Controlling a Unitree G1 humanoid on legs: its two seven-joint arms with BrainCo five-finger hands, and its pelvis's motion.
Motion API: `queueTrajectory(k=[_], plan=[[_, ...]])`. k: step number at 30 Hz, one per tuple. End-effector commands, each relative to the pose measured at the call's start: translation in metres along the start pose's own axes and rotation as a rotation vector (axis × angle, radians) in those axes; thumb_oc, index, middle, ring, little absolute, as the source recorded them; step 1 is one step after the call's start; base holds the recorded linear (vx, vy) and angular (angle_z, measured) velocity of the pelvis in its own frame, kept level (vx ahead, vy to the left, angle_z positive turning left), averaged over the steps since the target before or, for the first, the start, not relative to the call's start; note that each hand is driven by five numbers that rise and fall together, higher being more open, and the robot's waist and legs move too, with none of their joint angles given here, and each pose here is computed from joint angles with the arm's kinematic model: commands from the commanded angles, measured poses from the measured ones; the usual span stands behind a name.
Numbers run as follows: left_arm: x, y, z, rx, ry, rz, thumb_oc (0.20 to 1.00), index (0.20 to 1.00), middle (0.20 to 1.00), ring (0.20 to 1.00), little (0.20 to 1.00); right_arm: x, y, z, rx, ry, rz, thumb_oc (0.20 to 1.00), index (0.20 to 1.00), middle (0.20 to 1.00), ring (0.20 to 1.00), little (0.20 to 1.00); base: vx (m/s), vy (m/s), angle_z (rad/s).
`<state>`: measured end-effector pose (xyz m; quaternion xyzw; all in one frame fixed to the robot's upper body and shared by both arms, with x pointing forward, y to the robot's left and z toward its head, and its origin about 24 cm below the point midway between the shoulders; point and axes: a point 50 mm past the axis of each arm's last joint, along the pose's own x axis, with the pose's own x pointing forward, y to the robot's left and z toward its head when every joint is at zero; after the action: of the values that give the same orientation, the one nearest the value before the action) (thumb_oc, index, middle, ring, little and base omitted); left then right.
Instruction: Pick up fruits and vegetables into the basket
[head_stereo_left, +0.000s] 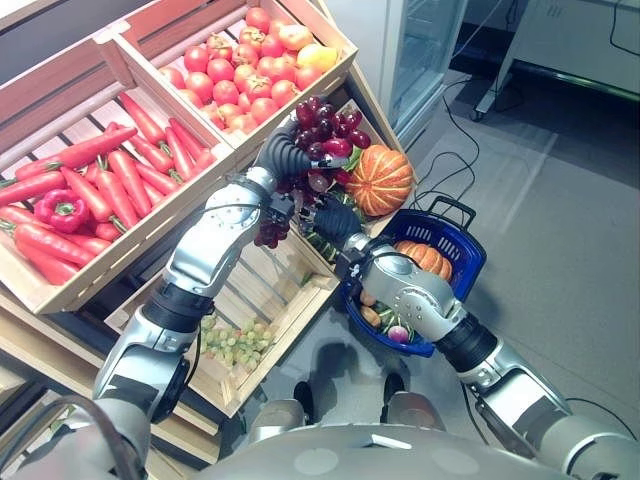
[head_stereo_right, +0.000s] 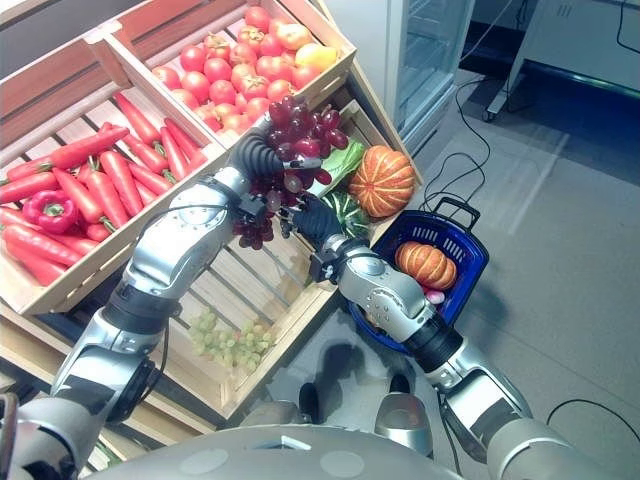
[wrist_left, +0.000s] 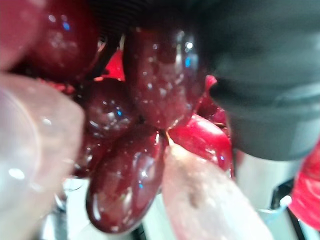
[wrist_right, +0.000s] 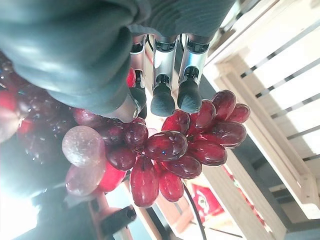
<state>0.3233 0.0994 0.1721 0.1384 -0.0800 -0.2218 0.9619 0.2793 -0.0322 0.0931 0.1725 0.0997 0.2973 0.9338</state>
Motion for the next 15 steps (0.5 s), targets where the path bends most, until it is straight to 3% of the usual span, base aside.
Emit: queueTrajectory(k=[1, 15], plan=[[0.011, -0.016, -0.001, 0.101, 0.044, -0.124, 1.000, 1.000, 1.000, 1.000, 1.000, -0.002, 0.085, 0.092, 0.089, -0.450, 0.460, 0.200, 0.200, 0.200, 0.200, 0.200, -0.10, -0.049, -0.06], [0.021, 0.001, -0.015, 0.260, 0.169, -0.108, 1.000, 1.000, 1.000, 1.000, 1.000, -0.007, 0.061, 0.117, -0.090, -0.551, 0.420, 0.200, 0.200, 0.200, 0.200, 0.200, -0.07, -0.009, -0.07]])
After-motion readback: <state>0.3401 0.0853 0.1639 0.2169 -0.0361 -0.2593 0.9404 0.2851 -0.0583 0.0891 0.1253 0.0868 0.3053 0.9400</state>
